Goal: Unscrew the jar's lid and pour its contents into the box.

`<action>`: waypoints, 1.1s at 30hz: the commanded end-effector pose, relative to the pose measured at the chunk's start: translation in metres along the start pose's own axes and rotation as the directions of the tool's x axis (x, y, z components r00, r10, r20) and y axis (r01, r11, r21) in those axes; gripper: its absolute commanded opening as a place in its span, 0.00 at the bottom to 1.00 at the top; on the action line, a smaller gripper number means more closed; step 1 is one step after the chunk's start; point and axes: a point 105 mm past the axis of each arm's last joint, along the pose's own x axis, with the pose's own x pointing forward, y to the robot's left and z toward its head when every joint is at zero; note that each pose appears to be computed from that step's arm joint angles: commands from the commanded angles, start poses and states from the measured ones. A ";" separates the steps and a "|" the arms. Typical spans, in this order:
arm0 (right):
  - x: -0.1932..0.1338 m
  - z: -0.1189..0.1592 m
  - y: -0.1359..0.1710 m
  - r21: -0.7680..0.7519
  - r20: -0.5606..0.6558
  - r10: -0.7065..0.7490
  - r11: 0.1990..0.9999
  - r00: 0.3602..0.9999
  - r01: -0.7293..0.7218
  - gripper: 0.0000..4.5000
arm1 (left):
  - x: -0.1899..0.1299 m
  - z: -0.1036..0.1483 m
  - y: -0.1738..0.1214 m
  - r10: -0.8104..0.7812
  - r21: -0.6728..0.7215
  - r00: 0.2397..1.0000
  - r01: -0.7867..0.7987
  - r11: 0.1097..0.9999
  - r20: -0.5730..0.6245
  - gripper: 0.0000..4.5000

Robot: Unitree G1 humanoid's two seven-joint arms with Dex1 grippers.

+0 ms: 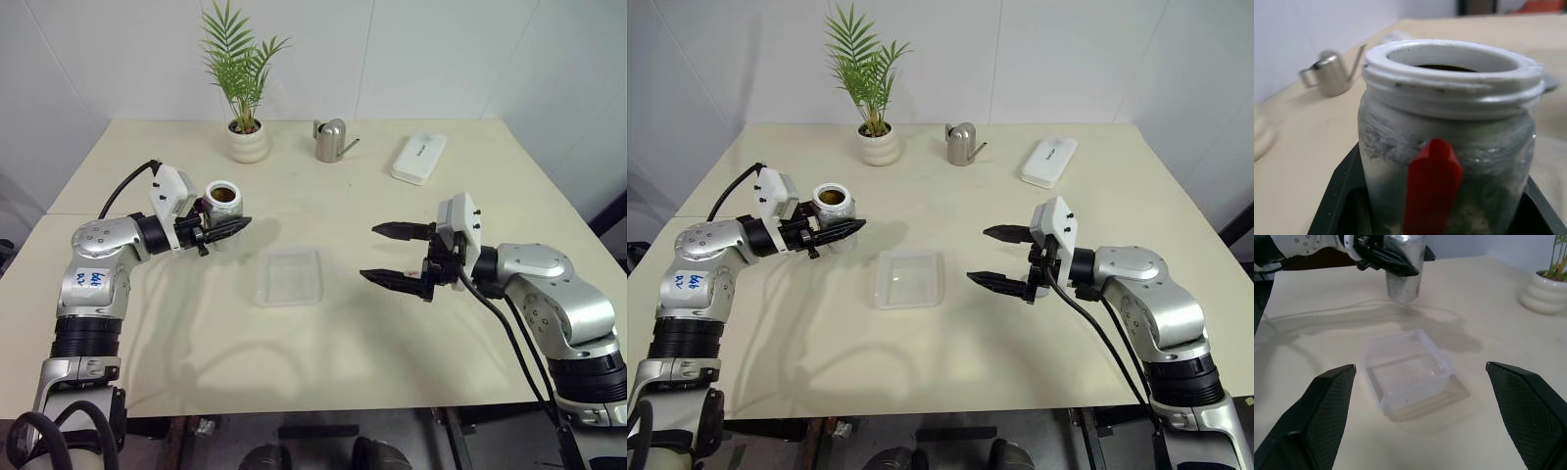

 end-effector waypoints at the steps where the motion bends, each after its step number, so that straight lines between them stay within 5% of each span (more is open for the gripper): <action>1: -0.002 0.009 -0.001 -0.043 0.029 -0.023 0.999 0.999 0.025 1.00 | 0.013 0.012 -0.007 0.046 0.253 0.999 -0.040 0.967 -0.018 0.43; 3: -0.004 0.007 -0.003 -0.039 0.026 -0.038 0.998 0.999 0.039 1.00 | 0.021 0.013 -0.010 0.090 0.435 0.996 -0.070 0.898 -0.025 0.43; 6: -0.009 0.002 -0.006 -0.029 0.014 -0.064 0.997 0.998 0.065 1.00 | 0.031 0.026 -0.008 0.179 0.746 0.982 -0.161 0.646 0.057 0.43; 9: -0.010 0.000 -0.007 -0.023 0.013 -0.075 0.997 0.997 0.075 1.00 | 0.036 0.026 -0.009 0.184 0.897 0.977 -0.173 0.406 0.106 0.43; 17: -0.008 -0.002 -0.004 -0.004 0.023 -0.086 0.996 0.996 0.086 1.00 | 0.050 0.000 -0.036 0.000 0.978 0.995 -0.101 -0.183 0.103 0.43; 27: 0.001 -0.002 0.000 0.021 0.057 -0.094 0.995 0.994 0.093 1.00 | 0.066 0.007 -0.054 -0.095 0.884 0.983 -0.185 -0.429 0.160 0.43; 33: 0.002 -0.003 0.000 0.030 0.069 -0.099 0.995 0.993 0.097 1.00 | 0.060 0.010 -0.050 -0.086 0.884 0.984 -0.180 -0.432 0.158 0.43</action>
